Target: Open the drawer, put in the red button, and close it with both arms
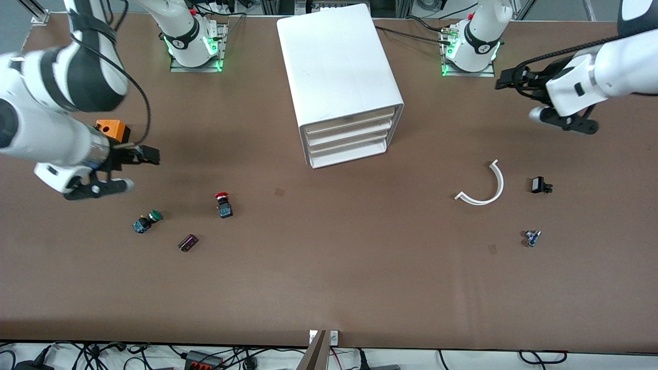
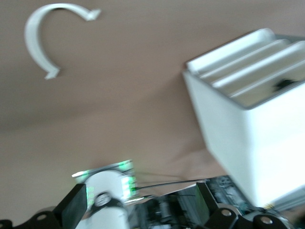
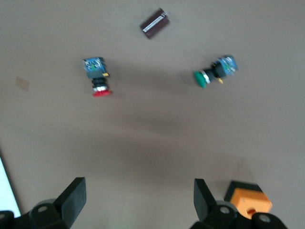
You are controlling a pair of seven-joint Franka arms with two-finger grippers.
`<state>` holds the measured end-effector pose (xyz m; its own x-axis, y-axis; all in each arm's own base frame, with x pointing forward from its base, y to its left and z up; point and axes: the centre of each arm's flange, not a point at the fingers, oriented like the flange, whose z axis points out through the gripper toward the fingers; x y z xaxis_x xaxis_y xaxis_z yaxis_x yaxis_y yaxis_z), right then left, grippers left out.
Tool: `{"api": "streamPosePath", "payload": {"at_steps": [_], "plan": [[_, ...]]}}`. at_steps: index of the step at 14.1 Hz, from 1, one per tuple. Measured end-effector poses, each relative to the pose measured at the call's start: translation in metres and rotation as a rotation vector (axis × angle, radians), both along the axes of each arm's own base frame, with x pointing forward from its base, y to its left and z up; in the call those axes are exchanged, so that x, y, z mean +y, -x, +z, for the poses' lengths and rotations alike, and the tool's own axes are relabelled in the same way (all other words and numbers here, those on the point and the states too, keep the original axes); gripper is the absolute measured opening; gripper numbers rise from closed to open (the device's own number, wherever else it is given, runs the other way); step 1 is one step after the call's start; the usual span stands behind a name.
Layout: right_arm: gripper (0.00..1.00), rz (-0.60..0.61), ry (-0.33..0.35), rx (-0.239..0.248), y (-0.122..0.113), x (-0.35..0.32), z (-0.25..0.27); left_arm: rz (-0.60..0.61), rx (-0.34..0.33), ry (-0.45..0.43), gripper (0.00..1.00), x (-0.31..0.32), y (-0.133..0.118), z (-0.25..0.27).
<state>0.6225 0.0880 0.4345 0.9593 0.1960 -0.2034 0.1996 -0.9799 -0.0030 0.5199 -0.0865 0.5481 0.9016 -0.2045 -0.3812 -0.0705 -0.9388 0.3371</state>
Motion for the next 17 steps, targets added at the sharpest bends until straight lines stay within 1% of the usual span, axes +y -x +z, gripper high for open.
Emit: {"api": "streamPosePath", "payload": {"at_steps": [2, 4, 6, 8, 10, 12, 13, 15, 16, 17], "plan": [[1.00, 0.036, 0.002, -0.028, -0.021, 0.026, -0.032, 0.024, 0.000, 0.108, 1.00, -0.017, -0.024, -0.036], [1.00, 0.068, 0.002, -0.059, -0.035, 0.050, -0.067, 0.041, -0.008, 0.238, 1.00, -0.033, -0.052, -0.084], [1.00, 0.086, 0.000, -0.063, -0.041, 0.065, -0.104, 0.049, -0.031, 0.356, 1.00, -0.048, -0.076, -0.137], [1.00, 0.080, -0.015, -0.048, -0.045, 0.073, -0.148, 0.044, -0.055, 0.419, 1.00, -0.077, -0.091, -0.192], [1.00, 0.086, -0.020, -0.025, -0.044, 0.081, -0.190, 0.033, -0.047, 0.463, 1.00, -0.115, -0.091, -0.231], [1.00, 0.104, -0.021, -0.001, -0.040, 0.093, -0.217, -0.017, -0.039, 0.511, 1.00, -0.140, -0.083, -0.249], [1.00, 0.119, -0.025, 0.006, -0.038, 0.097, -0.223, -0.047, -0.046, 0.561, 1.00, -0.145, -0.080, -0.258], [1.00, 0.157, -0.034, 0.014, -0.037, 0.102, -0.228, -0.069, -0.045, 0.695, 1.00, -0.149, -0.067, -0.291], [1.00, 0.172, -0.036, 0.018, -0.036, 0.102, -0.230, -0.057, -0.029, 0.755, 1.00, -0.153, -0.055, -0.311], [1.00, 0.180, -0.037, 0.023, -0.036, 0.102, -0.233, -0.042, -0.004, 0.796, 1.00, -0.158, -0.042, -0.328]]}}
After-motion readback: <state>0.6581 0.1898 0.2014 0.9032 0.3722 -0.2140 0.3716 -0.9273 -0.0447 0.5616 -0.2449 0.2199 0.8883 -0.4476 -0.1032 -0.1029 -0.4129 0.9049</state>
